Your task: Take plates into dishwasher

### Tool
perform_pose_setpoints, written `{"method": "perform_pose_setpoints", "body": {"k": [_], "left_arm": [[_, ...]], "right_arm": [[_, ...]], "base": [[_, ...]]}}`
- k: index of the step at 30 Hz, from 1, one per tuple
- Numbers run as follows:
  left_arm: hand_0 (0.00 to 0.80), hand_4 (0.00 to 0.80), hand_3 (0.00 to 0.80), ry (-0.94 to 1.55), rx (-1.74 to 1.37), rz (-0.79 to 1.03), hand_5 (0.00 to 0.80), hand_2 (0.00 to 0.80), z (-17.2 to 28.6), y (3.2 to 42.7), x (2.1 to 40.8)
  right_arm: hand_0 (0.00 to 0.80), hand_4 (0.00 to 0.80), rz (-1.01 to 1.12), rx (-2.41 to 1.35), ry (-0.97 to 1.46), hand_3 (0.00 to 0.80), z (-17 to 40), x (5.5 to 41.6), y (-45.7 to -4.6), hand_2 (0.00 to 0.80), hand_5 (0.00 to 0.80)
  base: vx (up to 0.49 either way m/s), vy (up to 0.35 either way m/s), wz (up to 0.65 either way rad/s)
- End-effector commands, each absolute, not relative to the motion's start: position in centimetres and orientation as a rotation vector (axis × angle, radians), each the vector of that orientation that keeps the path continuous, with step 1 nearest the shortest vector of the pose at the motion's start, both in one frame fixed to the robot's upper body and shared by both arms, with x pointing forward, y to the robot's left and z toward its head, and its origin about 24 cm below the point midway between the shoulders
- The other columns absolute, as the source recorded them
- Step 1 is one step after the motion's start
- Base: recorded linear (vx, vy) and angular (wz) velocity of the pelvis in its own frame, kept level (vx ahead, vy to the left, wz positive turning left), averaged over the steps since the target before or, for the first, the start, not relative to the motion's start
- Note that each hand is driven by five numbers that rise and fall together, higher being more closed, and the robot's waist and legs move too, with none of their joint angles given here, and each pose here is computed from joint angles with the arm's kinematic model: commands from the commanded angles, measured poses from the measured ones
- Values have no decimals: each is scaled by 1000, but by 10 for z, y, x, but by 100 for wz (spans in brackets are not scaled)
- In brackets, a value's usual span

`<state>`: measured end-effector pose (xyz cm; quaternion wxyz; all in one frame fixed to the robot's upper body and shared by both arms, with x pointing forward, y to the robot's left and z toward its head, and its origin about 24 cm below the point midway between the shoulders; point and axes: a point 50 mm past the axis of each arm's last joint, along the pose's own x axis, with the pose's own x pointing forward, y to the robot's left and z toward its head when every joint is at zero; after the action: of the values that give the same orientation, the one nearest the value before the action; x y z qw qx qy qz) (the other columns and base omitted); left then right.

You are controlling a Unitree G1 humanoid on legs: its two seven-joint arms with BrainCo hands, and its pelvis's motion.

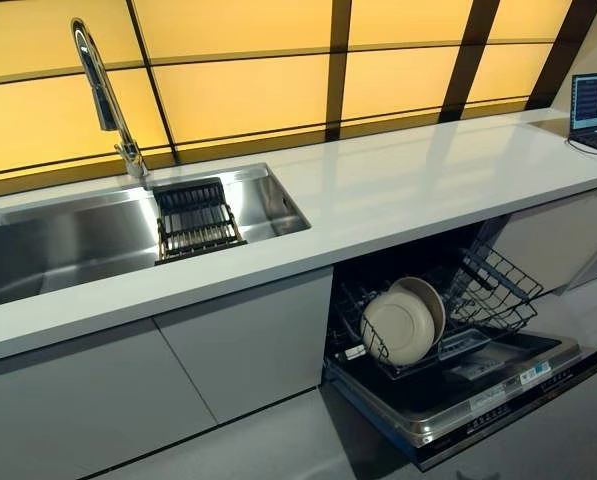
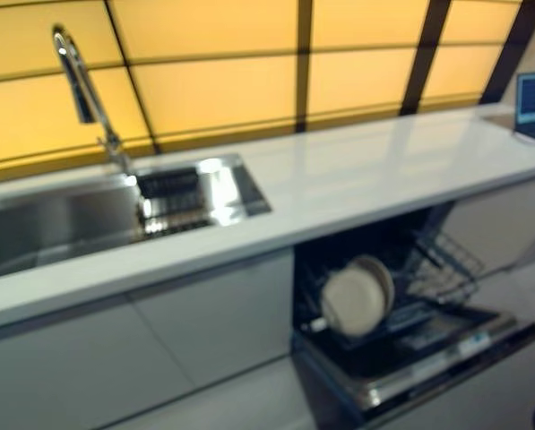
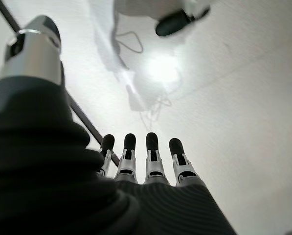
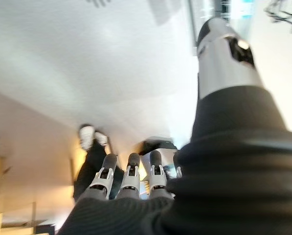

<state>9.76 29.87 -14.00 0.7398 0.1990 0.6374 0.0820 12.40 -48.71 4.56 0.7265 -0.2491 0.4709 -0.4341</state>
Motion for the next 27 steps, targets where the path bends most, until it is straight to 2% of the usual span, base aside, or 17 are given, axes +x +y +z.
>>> {"method": "perform_pose_setpoints", "body": {"k": [1,4,8,11,13,16,18,23,27], "left_arm": [[0,0,0,1447,497,230,0,0,-131,320,93],[0,0,0,1481,450,289,0,0,-128,329,85],[0,0,0,1527,431,365,0,0,-115,356,72],[0,0,0,1495,414,419,0,0,-107,366,82],[0,0,0,1434,409,469,0,0,-107,362,93],[0,0,0,1368,376,506,0,0,-105,360,106],[0,0,0,1298,342,456,0,0,-107,346,127],[0,0,0,1296,235,432,0,0,-129,312,113],[0,0,0,1280,204,361,0,0,-133,296,122]], "right_arm": [[0,0,-991,-557,982,0,60,126,-494,0,0],[0,0,-971,-493,984,0,50,127,-489,0,0],[0,0,-949,-403,1054,0,11,111,-472,0,0],[0,0,-935,-354,1055,0,-6,116,-459,0,0],[0,0,-906,-295,1040,0,-20,124,-445,0,0],[0,0,-874,-199,1018,0,-26,133,-434,0,0],[0,0,-853,-49,927,0,-32,145,-422,0,0],[0,0,-804,53,901,0,-40,147,-413,0,0],[0,0,-848,147,861,0,-44,142,-414,0,0]], "base": [[-246,-121,-22],[-163,-239,-21],[-193,-621,-23],[-284,-642,-22],[-317,-644,21],[-253,-278,0],[-401,-220,10],[-57,-123,19],[-137,-111,-1]]}}
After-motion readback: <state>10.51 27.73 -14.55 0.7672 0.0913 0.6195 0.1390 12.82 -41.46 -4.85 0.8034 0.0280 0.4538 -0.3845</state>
